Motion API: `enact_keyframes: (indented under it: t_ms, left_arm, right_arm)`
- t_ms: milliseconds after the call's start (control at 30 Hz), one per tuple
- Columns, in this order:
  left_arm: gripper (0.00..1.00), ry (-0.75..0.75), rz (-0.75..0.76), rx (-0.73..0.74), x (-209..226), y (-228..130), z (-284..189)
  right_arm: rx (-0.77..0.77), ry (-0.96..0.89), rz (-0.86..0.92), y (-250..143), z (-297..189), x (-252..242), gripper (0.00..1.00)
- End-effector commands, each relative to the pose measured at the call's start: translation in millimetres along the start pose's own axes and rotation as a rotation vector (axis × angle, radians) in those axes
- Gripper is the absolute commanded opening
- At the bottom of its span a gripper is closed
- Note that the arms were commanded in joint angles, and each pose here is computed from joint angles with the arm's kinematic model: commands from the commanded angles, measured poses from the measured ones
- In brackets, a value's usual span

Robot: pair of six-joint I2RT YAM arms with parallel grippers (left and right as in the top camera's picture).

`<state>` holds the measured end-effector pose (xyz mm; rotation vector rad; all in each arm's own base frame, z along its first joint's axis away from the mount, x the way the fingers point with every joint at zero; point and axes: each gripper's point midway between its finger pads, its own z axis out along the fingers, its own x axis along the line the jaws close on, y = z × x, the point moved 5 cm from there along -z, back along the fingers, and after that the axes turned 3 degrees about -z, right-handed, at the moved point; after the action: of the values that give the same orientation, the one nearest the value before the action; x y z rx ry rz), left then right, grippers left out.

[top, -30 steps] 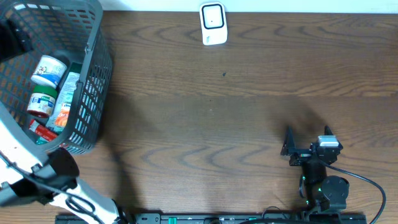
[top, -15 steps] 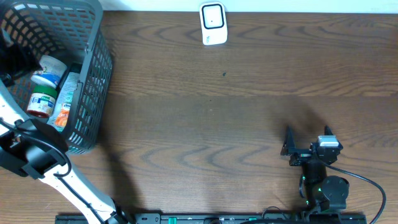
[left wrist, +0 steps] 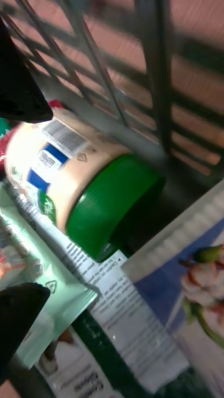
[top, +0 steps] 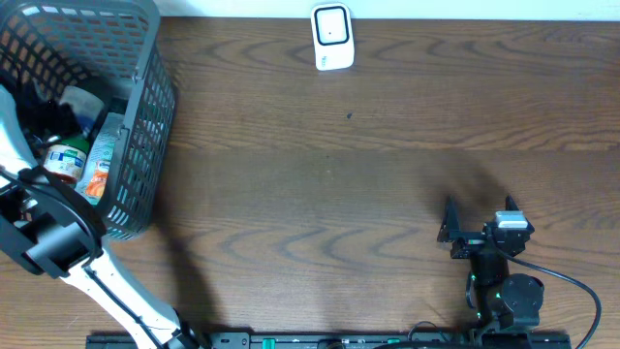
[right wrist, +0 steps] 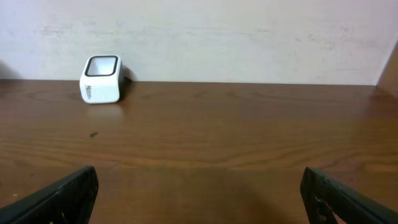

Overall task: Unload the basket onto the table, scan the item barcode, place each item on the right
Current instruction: 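Reach the left gripper into the basket and grasp the green-lidded jar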

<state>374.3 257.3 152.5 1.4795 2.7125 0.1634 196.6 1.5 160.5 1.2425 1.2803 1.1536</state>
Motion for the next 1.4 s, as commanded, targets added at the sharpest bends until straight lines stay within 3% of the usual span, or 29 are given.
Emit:
enact_keyframes:
  t_ms: [0,200,700,1267,1367]
  left_arm:
    - [0.84,0.009,0.043,0.034,3,-6,28]
    - [0.78,0.006,0.04,0.039,2,-10,46]
    - [0.83,0.007,0.023,-0.024,2,-2,29]
    - [0.82,0.004,0.008,0.069,2,-25,56]
    - [0.7,0.004,0.007,0.057,2,-23,54]
  right_arm:
    - [0.0,-0.006,-0.011,0,0,-1,0.99]
    - [0.0,-0.006,-0.011,0,0,-1,0.99]
    - [0.0,-0.006,-0.011,0,0,-1,0.99]
    - [0.0,-0.006,-0.011,0,0,-1,0.99]
    - [0.0,-0.006,-0.011,0,0,-1,0.99]
